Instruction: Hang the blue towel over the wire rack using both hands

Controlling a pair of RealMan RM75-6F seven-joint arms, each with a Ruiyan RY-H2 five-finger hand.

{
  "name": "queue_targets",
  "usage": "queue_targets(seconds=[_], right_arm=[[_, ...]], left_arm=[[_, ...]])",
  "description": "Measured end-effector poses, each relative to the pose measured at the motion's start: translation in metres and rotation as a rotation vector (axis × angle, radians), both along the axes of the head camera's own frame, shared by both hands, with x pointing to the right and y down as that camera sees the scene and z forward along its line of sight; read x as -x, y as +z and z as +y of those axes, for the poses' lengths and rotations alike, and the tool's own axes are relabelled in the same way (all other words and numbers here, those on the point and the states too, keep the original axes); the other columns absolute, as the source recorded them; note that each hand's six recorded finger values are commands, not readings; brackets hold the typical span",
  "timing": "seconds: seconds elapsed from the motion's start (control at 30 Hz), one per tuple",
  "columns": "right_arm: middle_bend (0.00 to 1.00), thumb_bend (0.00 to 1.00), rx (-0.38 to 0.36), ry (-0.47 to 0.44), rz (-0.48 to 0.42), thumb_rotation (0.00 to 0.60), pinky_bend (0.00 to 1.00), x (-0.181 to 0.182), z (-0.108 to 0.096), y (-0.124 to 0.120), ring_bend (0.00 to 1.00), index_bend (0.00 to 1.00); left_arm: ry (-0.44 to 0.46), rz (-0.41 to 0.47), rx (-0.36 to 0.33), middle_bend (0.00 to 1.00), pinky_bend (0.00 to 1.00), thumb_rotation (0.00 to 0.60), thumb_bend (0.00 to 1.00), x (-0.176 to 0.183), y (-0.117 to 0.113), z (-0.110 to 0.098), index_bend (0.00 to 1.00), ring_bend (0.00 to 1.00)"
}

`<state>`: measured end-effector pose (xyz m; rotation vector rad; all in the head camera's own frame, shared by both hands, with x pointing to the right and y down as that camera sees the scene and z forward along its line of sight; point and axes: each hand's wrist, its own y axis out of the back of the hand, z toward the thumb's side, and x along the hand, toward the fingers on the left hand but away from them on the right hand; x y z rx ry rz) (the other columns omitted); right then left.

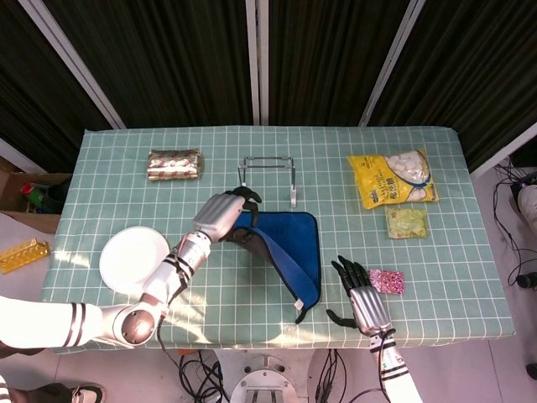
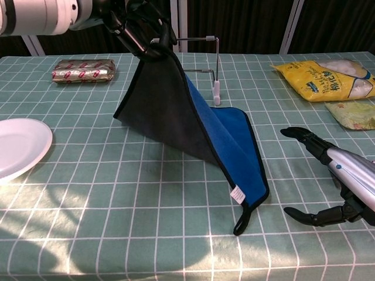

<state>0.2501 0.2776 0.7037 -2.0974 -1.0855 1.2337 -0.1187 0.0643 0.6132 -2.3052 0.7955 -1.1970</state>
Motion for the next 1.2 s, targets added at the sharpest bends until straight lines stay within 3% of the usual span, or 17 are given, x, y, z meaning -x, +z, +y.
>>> queue_targets(seconds=[0.3,0.67,0.97,1.13,1.2], right_arm=[[0.00,0.18,-0.041,-0.050,0.001,0.600,0.00,0.017,-0.008,0.009,0.00,0.00],[0.00,0.18,-0.083,-0.044,-0.025,0.600,0.00,0.034,-0.008,0.022,0.00,0.00],[0.00,0.35,-0.174,0.014,-0.103,0.600,0.00,0.044,-0.010,0.023,0.00,0.02],[0.00,0.42,-0.200,0.041,-0.129,0.600,0.00,0.042,-0.011,0.023,0.00,0.09],[0.00,0.46,-0.204,0.054,-0.138,0.600,0.00,0.041,-0.012,0.023,0.00,0.18]], left_arm=[[-0.003,-0.002,0.004,0.25,0.23,0.600,0.42,-0.002,0.000,-0.001,0.72,0.13],[-0.021,0.000,0.012,0.25,0.23,0.600,0.42,0.000,-0.003,-0.004,0.72,0.13],[-0.019,-0.001,0.023,0.25,0.23,0.600,0.43,0.003,-0.002,-0.002,0.72,0.13],[-0.024,0.003,0.026,0.25,0.24,0.600,0.43,0.004,-0.003,-0.002,0.72,0.13],[-0.026,0.004,0.027,0.25,0.23,0.600,0.43,0.005,-0.002,-0.003,0.72,0.13]])
